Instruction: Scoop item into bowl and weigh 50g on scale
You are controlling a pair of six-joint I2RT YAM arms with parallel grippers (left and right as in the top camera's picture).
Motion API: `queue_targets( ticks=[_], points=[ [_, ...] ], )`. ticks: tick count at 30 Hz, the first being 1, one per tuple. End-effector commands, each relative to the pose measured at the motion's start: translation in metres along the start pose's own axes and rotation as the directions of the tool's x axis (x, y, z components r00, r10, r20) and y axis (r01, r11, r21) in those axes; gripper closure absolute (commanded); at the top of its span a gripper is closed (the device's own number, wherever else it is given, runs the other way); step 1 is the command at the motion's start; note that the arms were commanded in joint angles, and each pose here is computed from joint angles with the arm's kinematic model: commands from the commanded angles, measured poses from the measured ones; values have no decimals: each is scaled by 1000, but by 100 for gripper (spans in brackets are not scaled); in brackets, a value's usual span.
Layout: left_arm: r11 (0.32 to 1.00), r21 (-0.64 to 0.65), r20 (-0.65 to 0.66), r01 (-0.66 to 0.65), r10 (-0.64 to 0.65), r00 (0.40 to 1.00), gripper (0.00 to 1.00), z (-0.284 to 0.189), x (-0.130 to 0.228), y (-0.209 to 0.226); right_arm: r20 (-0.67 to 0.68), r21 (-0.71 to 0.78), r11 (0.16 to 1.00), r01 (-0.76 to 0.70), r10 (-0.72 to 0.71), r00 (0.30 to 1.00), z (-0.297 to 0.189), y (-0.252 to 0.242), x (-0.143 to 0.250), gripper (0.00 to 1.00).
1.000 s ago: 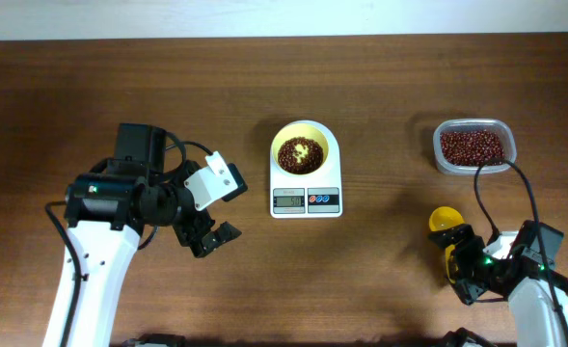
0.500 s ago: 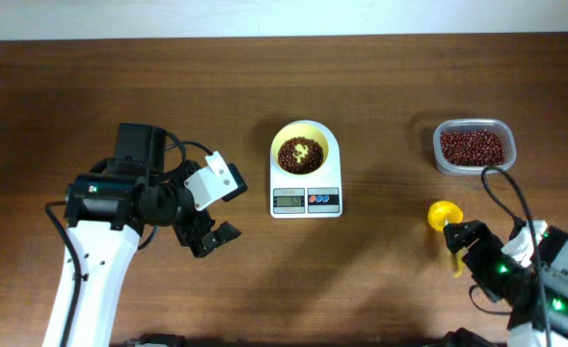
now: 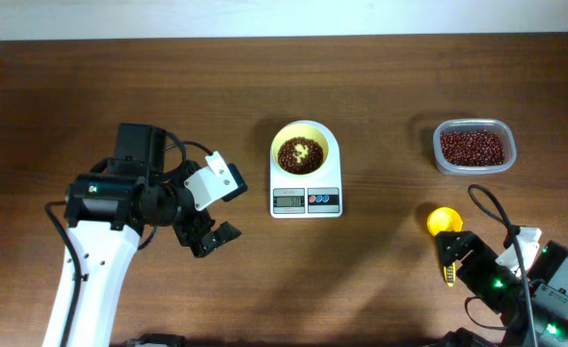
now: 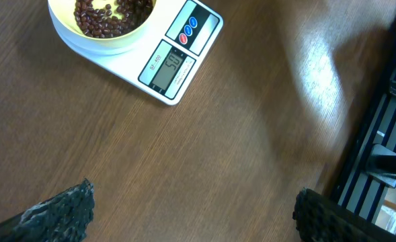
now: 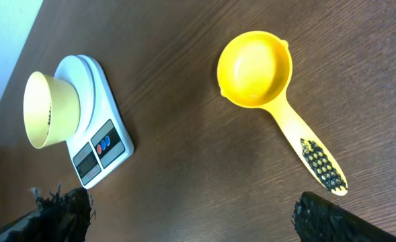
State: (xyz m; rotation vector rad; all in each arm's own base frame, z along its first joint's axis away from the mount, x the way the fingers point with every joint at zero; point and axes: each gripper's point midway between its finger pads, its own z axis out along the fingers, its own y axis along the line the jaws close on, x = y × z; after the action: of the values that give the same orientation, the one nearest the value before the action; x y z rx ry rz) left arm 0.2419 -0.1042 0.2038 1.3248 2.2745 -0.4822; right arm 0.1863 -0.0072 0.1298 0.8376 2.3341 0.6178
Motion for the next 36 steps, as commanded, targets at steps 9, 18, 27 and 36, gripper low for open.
queue_targets(
  ticks=[9,18,27,36],
  points=[
    [1000,-4,13,-27,27,1000,1,-3,-5,-1,48,-115,946,303,-299,953,-6,25,-5,1],
    [1000,-4,13,-27,27,1000,1,-3,-5,-1,320,-416,689,594,-501,804,-34,102,-25,1],
    [1000,-4,13,-27,27,1000,1,-3,-5,-1,174,-451,844,288,-234,957,-29,95,-30,1],
    [1000,-4,13,-27,27,1000,1,-3,-5,-1,151,-345,909,234,-192,970,-19,74,-32,1]
  ],
)
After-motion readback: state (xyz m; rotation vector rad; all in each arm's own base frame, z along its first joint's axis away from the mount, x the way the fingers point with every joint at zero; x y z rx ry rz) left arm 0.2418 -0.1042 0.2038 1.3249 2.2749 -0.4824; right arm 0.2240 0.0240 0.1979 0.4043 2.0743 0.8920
